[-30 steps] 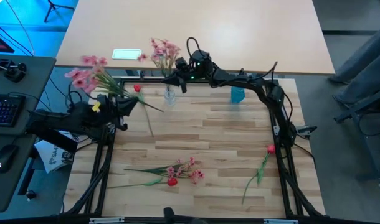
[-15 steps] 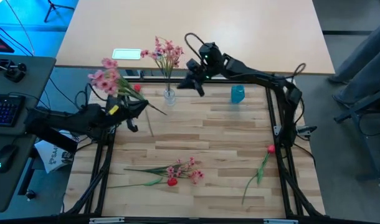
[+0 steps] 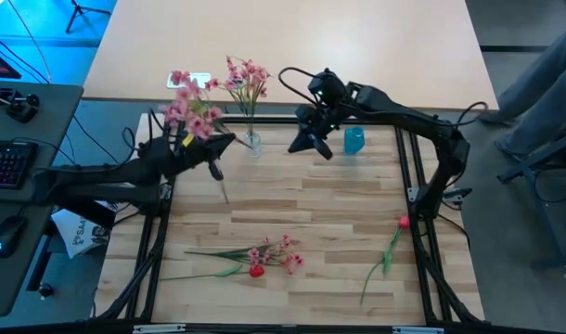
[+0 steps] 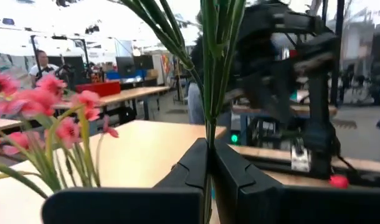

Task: Sort flowers into vase by color
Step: Put the top pink flower into the transparent vase

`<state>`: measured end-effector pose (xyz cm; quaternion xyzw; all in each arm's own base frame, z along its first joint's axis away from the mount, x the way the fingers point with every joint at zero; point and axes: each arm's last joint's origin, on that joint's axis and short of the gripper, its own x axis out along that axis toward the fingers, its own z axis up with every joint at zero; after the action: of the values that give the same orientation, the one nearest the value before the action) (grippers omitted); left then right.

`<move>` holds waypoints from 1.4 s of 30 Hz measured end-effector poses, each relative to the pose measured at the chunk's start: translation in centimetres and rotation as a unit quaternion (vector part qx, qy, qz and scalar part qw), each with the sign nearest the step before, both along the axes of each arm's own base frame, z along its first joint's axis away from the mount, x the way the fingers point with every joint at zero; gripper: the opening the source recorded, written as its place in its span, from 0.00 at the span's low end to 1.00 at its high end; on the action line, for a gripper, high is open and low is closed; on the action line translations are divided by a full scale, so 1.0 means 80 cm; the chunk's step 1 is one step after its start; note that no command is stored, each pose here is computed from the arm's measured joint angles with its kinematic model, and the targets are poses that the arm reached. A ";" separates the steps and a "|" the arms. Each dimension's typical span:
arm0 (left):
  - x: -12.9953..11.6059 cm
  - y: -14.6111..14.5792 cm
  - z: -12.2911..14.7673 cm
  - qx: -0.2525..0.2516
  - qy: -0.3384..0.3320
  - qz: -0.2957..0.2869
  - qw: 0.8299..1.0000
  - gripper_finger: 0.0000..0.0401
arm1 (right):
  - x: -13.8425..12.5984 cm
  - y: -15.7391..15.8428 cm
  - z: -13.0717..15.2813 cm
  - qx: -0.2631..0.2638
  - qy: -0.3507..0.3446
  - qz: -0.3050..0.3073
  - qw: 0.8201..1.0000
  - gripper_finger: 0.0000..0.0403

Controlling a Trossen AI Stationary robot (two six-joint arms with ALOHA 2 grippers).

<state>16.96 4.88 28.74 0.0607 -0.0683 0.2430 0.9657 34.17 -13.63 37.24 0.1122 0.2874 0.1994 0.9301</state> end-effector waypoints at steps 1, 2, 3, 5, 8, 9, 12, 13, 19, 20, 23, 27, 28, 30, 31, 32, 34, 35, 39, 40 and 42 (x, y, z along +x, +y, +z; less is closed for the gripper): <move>-0.001 0.005 -0.004 0.001 0.000 0.001 1.000 0.00 | -0.006 0.004 0.003 -0.003 0.010 -0.002 1.000 0.00; -0.002 0.010 -0.007 0.002 0.002 0.004 1.000 0.00 | -0.012 0.008 0.006 -0.007 0.020 -0.005 1.000 0.00; -0.004 0.014 -0.009 0.001 0.000 0.006 1.000 0.00 | -0.018 0.012 0.010 -0.013 0.029 -0.010 0.999 0.00; -0.005 0.022 -0.012 0.003 0.005 0.005 1.000 0.00 | -0.029 0.020 0.015 -0.021 0.041 -0.020 0.999 0.00; -0.006 0.032 -0.015 0.006 0.013 -0.002 1.000 0.00 | -0.043 0.030 0.014 -0.014 0.044 -0.038 0.998 0.00; -0.005 0.035 -0.016 0.008 0.014 -0.004 1.000 0.00 | -0.049 0.034 0.013 -0.012 0.045 -0.046 0.998 0.00; -0.004 0.047 -0.021 0.013 0.027 -0.006 1.000 0.00 | -0.068 0.046 0.002 -0.013 0.052 -0.082 0.995 0.00; -0.003 0.052 -0.023 0.012 0.033 -0.002 0.999 0.00 | -0.074 0.050 -0.003 -0.014 0.051 -0.097 0.994 0.00; -0.004 0.068 -0.031 0.007 0.048 0.002 0.999 0.00 | -0.111 0.070 -0.032 0.009 0.012 -0.184 0.983 0.00; -0.004 0.070 -0.032 0.005 0.050 0.003 0.999 0.00 | -0.116 0.074 -0.036 0.017 0.001 -0.194 0.981 0.00; -0.003 0.076 -0.037 0.001 0.057 0.008 0.998 0.00 | -0.127 0.083 -0.046 0.031 -0.024 -0.221 0.974 0.00; 0.000 0.083 -0.039 0.005 0.053 0.008 0.999 0.00 | -0.135 0.091 -0.054 0.039 -0.048 -0.245 0.967 0.00; 0.001 0.085 -0.040 0.005 0.053 0.006 0.999 0.00 | -0.135 0.093 -0.056 0.041 -0.048 -0.250 0.966 0.00; 0.002 0.088 -0.043 0.003 0.056 0.009 0.998 0.00 | -0.135 0.095 -0.059 0.044 -0.048 -0.255 0.965 0.00; 0.002 0.090 -0.044 0.002 0.057 0.011 0.998 0.00 | -0.135 0.096 -0.059 0.043 -0.048 -0.253 0.965 0.00; 0.002 0.091 -0.045 0.002 0.059 0.013 0.998 0.00 | -0.134 0.097 -0.059 0.043 -0.048 -0.251 0.966 0.00; 0.003 0.094 -0.047 0.002 0.064 0.016 0.998 0.00 | -0.133 0.099 -0.059 0.043 -0.050 -0.248 0.967 0.00; 0.003 0.095 -0.047 0.003 0.063 0.017 0.998 0.00 | -0.133 0.100 -0.059 0.043 -0.050 -0.247 0.967 0.00; 0.004 0.097 -0.048 0.006 0.059 0.020 0.998 0.00 | -0.133 0.099 -0.059 0.042 -0.050 -0.250 0.966 0.00; 0.005 0.098 -0.049 0.006 0.061 0.021 0.998 0.00 | -0.133 0.099 -0.059 0.041 -0.050 -0.250 0.966 0.00; 0.006 0.098 -0.050 0.004 0.066 0.020 0.998 0.00 | -0.133 0.099 -0.059 0.041 -0.050 -0.250 0.966 0.00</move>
<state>17.41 12.73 24.71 0.0818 -0.0044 0.2577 0.9628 23.52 -5.70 32.56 0.2088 0.1951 -0.0223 0.9581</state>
